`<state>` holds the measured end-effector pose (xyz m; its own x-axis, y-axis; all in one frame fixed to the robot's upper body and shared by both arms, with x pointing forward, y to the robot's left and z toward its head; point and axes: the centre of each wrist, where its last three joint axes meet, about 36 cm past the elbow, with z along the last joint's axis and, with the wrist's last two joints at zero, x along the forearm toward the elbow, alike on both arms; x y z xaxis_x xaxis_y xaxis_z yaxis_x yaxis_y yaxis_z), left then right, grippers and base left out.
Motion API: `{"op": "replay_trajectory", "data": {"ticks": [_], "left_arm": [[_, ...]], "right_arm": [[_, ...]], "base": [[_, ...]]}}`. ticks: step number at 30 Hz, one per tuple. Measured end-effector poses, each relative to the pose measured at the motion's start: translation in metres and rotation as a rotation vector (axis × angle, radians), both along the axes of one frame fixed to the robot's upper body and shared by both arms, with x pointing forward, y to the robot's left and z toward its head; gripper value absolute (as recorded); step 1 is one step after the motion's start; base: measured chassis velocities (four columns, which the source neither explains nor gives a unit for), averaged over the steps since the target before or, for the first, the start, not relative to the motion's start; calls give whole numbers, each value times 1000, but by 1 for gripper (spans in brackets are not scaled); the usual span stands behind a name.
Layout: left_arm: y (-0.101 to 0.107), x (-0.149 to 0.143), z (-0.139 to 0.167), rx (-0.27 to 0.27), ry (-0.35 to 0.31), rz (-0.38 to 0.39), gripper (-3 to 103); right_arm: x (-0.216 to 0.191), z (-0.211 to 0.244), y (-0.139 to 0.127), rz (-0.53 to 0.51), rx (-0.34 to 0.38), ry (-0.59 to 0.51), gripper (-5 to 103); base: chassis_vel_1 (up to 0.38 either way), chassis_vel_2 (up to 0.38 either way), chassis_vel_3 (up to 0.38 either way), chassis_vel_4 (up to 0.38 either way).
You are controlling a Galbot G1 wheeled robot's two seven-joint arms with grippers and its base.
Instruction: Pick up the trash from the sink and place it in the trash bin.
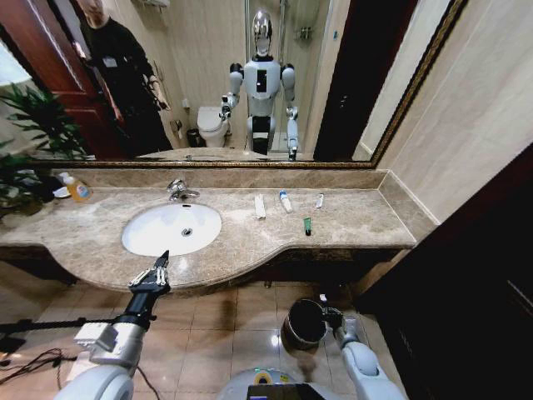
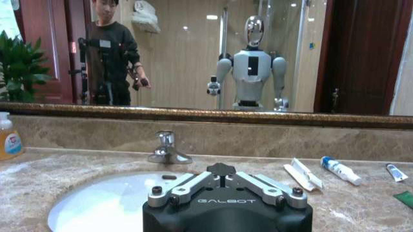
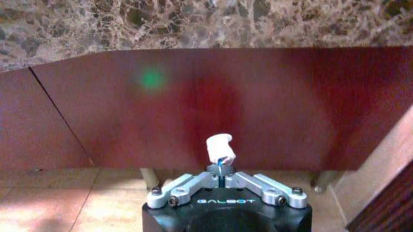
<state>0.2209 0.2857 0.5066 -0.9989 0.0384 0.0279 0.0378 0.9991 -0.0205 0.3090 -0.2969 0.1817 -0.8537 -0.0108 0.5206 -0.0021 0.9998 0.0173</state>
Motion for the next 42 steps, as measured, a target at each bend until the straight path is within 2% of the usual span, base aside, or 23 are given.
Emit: {"op": "replay_trajectory", "data": {"ticks": [7,10,11,12,15,18,19,21,22,26,27,29,31,34,42], "left_arm": [[0,0,0,0,0,0,0],[0,0,0,0,0,0,0],[0,0,0,0,0,0,0],[0,0,0,0,0,0,0],[0,0,0,0,0,0,0],[0,0,0,0,0,0,0],[0,0,0,0,0,0,0],[0,0,0,0,0,0,0],[0,0,0,0,0,0,0],[0,0,0,0,0,0,0],[0,0,0,0,0,0,0],[0,0,0,0,0,0,0],[0,0,0,0,0,0,0],[0,0,0,0,0,0,0],[0,0,0,0,0,0,0]], "right_arm": [[5,-2,5,14,-11,-1,-2],[2,-4,8,27,-21,4,12],[2,-4,8,27,-21,4,12],[1,-5,10,31,-23,5,18],[0,-5,10,36,-30,0,23],[0,-4,9,36,-35,-7,39],[0,-4,9,36,-35,-7,39],[0,-3,8,34,-37,-9,50],[0,-3,8,34,-37,-9,50],[-3,-2,6,30,-40,-8,72],[-3,-2,6,30,-40,-8,72],[-4,-2,5,29,-41,-8,83],[-4,-2,4,27,-41,-8,83],[-6,-2,4,24,-40,-5,98],[-10,-2,3,17,-36,-1,100]], "base": [[0,0,0,0],[0,0,0,0],[0,0,0,0],[0,0,0,0],[0,0,0,0],[0,0,0,0],[0,0,0,0],[0,0,0,0],[0,0,0,0],[0,0,0,0],[0,0,0,0],[0,0,0,0],[0,0,0,0],[0,0,0,0],[0,0,0,0]]}}
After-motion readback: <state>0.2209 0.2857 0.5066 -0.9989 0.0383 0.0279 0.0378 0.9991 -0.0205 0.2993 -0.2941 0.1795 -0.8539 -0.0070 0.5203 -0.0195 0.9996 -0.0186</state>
